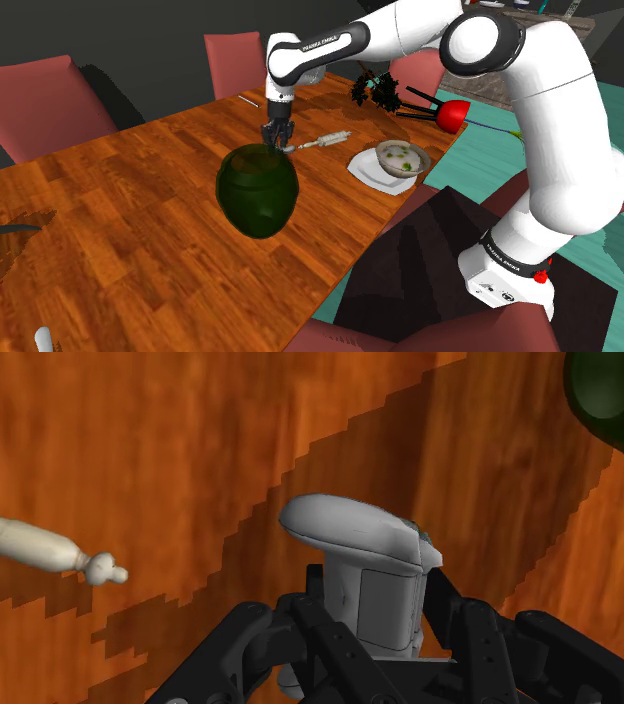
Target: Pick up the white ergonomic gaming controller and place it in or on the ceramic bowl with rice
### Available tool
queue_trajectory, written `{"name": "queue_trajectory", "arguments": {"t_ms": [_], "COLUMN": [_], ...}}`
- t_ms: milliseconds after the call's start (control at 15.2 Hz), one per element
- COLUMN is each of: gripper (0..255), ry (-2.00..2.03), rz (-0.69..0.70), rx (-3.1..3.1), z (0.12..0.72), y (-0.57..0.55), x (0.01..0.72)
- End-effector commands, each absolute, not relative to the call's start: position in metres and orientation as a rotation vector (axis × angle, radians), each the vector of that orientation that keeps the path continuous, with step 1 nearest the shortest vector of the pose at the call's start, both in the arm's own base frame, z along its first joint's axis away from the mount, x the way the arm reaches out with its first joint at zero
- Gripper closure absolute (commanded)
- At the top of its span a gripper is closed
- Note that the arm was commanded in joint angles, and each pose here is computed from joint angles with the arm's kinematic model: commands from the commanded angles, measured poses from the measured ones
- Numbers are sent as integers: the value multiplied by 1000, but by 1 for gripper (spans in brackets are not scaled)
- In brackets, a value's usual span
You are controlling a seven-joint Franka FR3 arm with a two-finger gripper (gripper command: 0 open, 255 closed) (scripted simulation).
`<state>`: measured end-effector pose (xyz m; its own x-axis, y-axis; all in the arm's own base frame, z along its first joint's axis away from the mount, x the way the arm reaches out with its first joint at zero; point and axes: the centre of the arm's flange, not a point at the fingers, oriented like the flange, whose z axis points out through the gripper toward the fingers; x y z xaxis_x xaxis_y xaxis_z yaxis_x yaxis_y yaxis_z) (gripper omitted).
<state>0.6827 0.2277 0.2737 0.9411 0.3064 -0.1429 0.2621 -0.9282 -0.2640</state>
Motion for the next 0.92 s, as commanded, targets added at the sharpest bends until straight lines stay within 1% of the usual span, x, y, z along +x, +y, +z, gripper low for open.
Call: {"name": "queue_trajectory", "arguments": {"t_ms": [0,858], "gripper": [255,255], "ry": [-425,-425], "rz": [266,266], "rx": [-2854,-2854], "z": [284,353], "y": [227,227], "x": [683,683]}}
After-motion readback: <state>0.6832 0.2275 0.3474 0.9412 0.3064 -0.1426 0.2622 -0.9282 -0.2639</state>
